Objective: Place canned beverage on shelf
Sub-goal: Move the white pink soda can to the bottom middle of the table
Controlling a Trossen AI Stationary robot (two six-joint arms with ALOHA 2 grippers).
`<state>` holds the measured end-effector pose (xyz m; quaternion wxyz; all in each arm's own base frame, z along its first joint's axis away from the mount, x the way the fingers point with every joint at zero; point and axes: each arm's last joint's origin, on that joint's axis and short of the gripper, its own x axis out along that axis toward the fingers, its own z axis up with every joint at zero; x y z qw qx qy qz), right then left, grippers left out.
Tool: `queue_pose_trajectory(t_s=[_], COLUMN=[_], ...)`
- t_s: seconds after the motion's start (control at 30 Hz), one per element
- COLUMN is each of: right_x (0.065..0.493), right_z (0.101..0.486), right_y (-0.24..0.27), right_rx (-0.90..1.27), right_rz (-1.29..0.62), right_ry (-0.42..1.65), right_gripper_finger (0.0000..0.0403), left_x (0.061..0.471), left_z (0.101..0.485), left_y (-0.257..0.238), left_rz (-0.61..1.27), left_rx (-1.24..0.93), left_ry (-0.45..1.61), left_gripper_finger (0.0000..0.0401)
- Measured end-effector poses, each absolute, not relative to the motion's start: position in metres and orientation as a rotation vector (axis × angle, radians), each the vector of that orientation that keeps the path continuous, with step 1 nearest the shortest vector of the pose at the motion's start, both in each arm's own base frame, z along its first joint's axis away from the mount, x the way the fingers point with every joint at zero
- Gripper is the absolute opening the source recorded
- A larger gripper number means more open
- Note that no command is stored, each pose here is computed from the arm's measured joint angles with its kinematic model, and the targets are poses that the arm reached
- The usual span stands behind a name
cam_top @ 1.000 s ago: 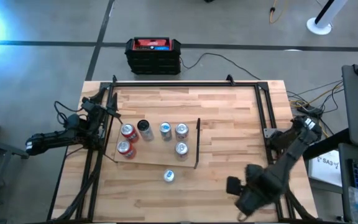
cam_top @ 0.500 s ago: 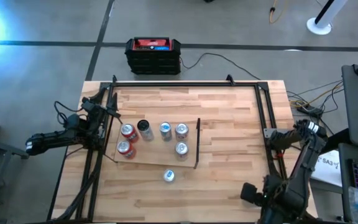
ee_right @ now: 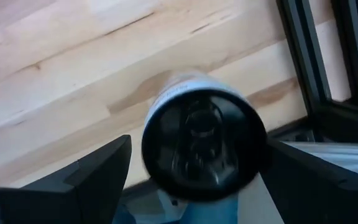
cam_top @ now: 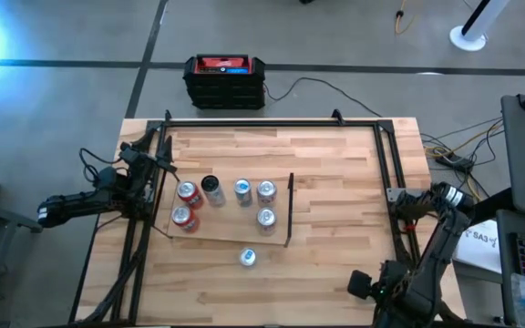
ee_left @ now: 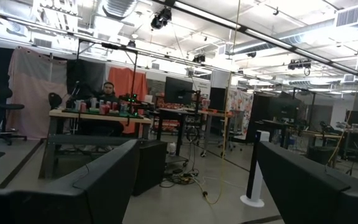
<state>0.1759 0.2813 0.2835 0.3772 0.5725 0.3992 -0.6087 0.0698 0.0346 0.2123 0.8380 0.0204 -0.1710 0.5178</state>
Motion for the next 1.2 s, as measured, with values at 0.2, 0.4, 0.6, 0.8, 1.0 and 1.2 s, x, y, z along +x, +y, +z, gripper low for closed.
queue_pose_trajectory(t_s=[0.2, 0.4, 0.6, 0.8, 1.0, 1.2], right_x=[0.175, 0.175, 0.177, 0.177, 0.178, 0.180], right_z=[0.267, 0.260, 0.253, 0.248, 0.248, 0.248], right_y=[0.280, 0.279, 0.280, 0.281, 0.281, 0.279], right_rx=[1.404, 1.411, 1.450, 1.467, 1.466, 1.487], right_rz=[-1.602, -1.608, -1.603, -1.590, -1.584, -1.568], right_ry=[0.991, 0.955, 0.910, 0.917, 0.907, 0.863], right_gripper_finger=[0.0325, 0.0325, 0.0324, 0.0324, 0.0324, 0.0324], left_x=[0.070, 0.070, 0.070, 0.070, 0.070, 0.070], left_z=[0.212, 0.212, 0.212, 0.212, 0.212, 0.212], left_y=[0.035, 0.035, 0.035, 0.035, 0.035, 0.035], left_rz=[1.095, 1.095, 1.095, 1.095, 1.096, 1.095], left_rx=[0.043, 0.043, 0.043, 0.043, 0.043, 0.043], left_ry=[-0.362, -0.362, -0.362, -0.362, -0.362, -0.362], left_gripper_finger=[0.0311, 0.0311, 0.0311, 0.0311, 0.0311, 0.0311])
